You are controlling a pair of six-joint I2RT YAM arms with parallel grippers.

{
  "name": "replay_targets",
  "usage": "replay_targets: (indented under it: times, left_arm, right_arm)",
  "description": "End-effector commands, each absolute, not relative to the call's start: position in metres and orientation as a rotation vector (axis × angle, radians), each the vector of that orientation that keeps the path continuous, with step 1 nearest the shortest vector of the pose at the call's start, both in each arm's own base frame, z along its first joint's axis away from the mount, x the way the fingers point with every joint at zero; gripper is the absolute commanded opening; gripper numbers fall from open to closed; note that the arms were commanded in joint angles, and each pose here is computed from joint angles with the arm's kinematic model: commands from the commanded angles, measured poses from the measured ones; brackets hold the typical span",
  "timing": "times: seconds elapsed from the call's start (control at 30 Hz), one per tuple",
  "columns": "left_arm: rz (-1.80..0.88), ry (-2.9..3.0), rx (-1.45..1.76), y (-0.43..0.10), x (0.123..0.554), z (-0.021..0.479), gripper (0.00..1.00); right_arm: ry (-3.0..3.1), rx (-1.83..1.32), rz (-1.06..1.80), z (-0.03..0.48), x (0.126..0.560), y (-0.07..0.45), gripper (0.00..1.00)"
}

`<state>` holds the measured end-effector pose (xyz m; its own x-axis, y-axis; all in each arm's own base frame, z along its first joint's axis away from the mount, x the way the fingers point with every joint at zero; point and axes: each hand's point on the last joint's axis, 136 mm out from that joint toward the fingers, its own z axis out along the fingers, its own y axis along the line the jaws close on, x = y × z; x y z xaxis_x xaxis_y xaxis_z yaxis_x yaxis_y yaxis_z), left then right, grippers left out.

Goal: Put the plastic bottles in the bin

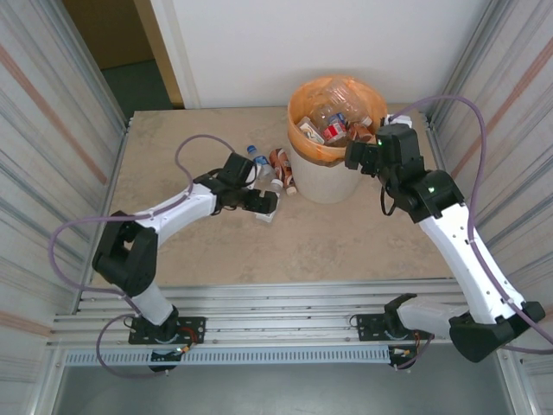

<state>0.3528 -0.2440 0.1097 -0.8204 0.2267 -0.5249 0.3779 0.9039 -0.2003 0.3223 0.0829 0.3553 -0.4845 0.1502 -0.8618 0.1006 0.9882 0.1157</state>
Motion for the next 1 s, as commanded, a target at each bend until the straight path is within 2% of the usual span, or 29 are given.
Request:
replay_targets:
  times: [0.0,0.23,0.7,0.83,0.97]
  left_arm:
    - [-0.336,2.566,0.494,-0.250,0.359,0.106,0.99]
    - [-0.250,2.615,0.530,-0.259,0.368,0.078,0.95]
    - [-0.181,2.703,0.567,-0.263,0.365,0.033,0.88]
    - [-0.168,2.717,0.588,-0.264,0.362,0.025,0.82]
    - [-0.145,2.719,0.613,-0.263,0.354,0.026,0.72]
  right_arm:
    - [2.075,0.255,-0.013,0.350,0.310,0.066,0.98]
    - [2.060,0.283,-0.037,0.348,0.298,0.054,0.98]
    - [2.065,0.277,-0.032,0.344,0.300,0.056,0.98]
    - [2.065,0.273,-0.028,0.345,0.302,0.058,0.98]
    - [2.066,0.274,-0.026,0.345,0.302,0.058,0.98]
